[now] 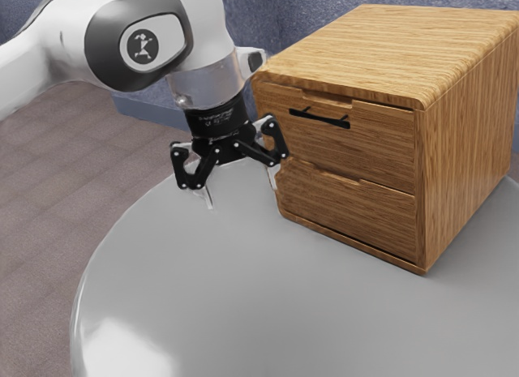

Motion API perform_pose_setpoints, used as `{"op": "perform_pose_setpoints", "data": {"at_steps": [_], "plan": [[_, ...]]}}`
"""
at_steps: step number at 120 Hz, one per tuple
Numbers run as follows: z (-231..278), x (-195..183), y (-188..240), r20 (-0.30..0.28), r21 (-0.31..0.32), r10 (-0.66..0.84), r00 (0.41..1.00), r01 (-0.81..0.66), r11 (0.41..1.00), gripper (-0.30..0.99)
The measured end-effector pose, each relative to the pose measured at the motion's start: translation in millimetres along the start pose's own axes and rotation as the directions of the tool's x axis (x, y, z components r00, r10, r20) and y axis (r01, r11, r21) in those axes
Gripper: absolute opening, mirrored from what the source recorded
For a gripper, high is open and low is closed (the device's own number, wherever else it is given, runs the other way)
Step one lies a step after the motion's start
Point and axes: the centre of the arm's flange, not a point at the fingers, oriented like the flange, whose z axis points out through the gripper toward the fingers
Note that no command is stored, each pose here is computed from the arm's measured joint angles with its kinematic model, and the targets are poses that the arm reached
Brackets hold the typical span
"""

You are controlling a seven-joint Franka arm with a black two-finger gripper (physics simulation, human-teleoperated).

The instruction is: Pull the drawer handle with one arm to open the drawer

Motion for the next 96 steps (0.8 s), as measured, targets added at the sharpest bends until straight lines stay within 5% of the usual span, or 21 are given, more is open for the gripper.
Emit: {"op": "perform_pose_setpoints", "data": {"at_steps": [21, 48, 70, 96], "plan": [[-15, 31, -26, -0.027, -0.042, -0.248, 0.968, 0.247, 0.968, 0.69], [-34, 30, -44, -0.082, -0.022, -0.422, 0.903, 0.422, 0.906, 0.69], [-25, 21, 48, -0.094, -0.114, -0.370, 0.924, 0.360, 0.926, 0.69], [-9, 47, 70, -0.110, -0.218, -0.419, 0.901, 0.390, 0.895, 0.69]]}}
